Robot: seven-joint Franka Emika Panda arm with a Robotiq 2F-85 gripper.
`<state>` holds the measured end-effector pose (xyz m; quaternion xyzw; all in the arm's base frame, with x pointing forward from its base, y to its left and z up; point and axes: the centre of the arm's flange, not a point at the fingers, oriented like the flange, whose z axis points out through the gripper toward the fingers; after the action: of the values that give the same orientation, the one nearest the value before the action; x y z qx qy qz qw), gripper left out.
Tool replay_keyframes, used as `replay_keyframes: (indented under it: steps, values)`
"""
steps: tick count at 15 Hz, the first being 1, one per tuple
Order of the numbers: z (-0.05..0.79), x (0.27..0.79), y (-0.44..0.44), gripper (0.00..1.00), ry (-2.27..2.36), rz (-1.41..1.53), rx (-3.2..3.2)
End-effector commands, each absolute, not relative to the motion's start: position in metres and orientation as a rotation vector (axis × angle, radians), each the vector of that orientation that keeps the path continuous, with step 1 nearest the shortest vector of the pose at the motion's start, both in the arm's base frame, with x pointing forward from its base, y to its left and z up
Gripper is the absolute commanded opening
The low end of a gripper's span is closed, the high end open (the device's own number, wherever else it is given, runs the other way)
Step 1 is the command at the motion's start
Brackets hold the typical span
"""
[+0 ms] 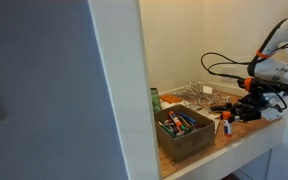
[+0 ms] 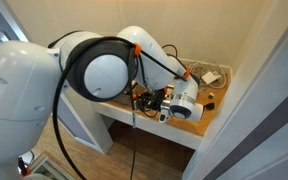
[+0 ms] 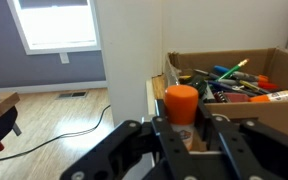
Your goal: Remove the orange glue stick from the box and place it on the countertop.
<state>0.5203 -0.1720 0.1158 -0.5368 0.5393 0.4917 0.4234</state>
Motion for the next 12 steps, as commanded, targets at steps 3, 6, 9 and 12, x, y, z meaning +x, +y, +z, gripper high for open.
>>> replay_keyframes:
  steps: [3, 6, 9, 12]
  values:
    - [0.096, 0.54, -0.179, 0.08, 1.339, 1.217, -1.287]
    - [0.087, 0.543, -0.18, 0.08, 1.336, 1.22, -1.281]
    - [0.08, 0.545, -0.181, 0.08, 1.328, 1.213, -1.284]
    - [0.074, 0.547, -0.182, 0.08, 1.325, 1.209, -1.277]
